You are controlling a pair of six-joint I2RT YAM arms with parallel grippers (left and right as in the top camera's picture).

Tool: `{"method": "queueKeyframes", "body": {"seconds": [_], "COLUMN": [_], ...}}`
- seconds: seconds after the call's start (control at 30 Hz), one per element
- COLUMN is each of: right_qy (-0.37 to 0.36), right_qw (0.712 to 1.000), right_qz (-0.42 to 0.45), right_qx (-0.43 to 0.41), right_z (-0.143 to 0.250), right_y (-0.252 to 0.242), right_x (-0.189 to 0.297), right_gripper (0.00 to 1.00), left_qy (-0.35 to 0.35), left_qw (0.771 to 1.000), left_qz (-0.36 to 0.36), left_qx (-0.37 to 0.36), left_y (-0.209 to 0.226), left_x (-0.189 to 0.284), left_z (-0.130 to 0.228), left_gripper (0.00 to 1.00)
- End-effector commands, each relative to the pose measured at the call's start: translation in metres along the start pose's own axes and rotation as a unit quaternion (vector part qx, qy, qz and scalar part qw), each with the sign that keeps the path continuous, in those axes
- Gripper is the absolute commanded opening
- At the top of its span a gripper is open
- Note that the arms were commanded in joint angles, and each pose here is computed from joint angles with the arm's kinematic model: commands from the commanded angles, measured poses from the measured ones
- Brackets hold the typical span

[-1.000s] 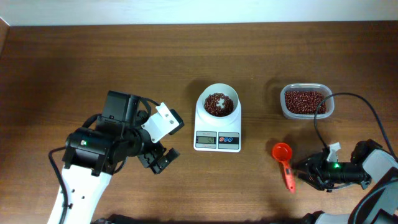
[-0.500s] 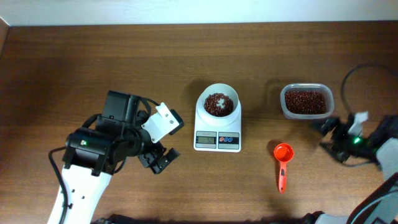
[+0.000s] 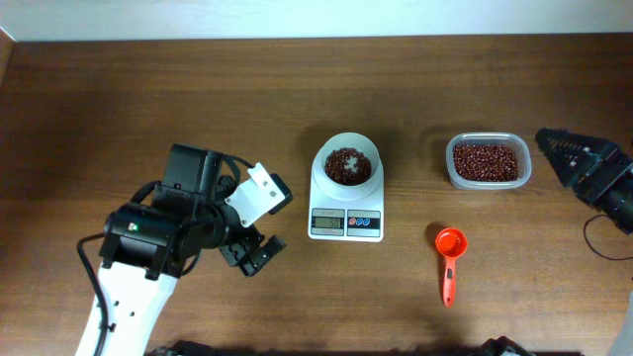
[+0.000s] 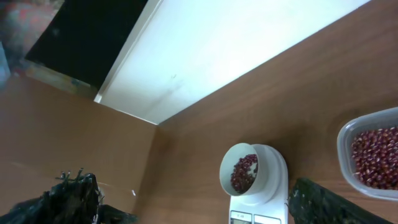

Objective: Scoop and weigh 50g on scale

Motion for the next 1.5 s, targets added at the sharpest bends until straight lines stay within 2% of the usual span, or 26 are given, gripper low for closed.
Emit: {"method": "queueKeyframes", "body": {"seconds": [0.0, 0.23, 0.33, 0.5, 0.63, 0.7, 1.17, 1.33, 1.47], "right_qy": [-0.001, 0.011, 0.019, 0.039, 0.001, -0.021, -0.195, -0.202, -0.205], "right_qw": [1.0, 0.999, 0.997, 0.974, 0.947, 0.94, 0.905, 0.902, 0.902], "right_qz": [-0.002, 0.009, 0.062, 0.144, 0.184, 0.174, 0.112, 0.119, 0.122], "right_qx": [-0.014, -0.043, 0.031, 0.173, 0.264, 0.291, 0.362, 0.361, 0.361], "right_z": [-0.003, -0.007, -0.002, 0.029, 0.061, 0.077, 0.15, 0.149, 0.153], "right_y": [-0.001, -0.026, -0.027, 0.019, 0.065, 0.078, 0.047, 0.03, -0.007], "right_x": [0.001, -0.009, -0.017, -0.03, 0.003, 0.022, 0.065, 0.047, 0.009], "right_gripper": [0.99, 0.99, 0.99, 0.99, 0.99, 0.99, 0.99, 0.99, 0.99], "left_qy": [-0.01, -0.01, -0.01, -0.01, -0.01, -0.01, -0.01, -0.01, -0.01], "left_qw": [1.0, 1.0, 1.0, 1.0, 1.0, 1.0, 1.0, 1.0, 1.0], "left_qz": [0.0, 0.0, 0.0, 0.0, 0.0, 0.0, 0.0, 0.0, 0.0], "left_qx": [-0.008, -0.008, -0.008, -0.008, -0.008, -0.008, -0.008, -0.008, -0.008], "left_y": [0.0, 0.0, 0.0, 0.0, 0.0, 0.0, 0.0, 0.0, 0.0], "left_x": [0.004, 0.004, 0.004, 0.004, 0.004, 0.004, 0.004, 0.004, 0.004], "left_z": [-0.004, -0.004, -0.004, -0.004, -0.004, -0.004, -0.004, -0.004, -0.004], "left_gripper": [0.99, 0.99, 0.99, 0.99, 0.99, 0.99, 0.99, 0.99, 0.99]}}
Point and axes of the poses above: each gripper's point midway between its finger pads, its own x axis back along the fingers, its own y axis along the line the jaws close on, z = x × y, the point moved 5 cm from there along x, back along the fingers, and after that the axes turned 5 degrees about x, right-handed, at the moved point
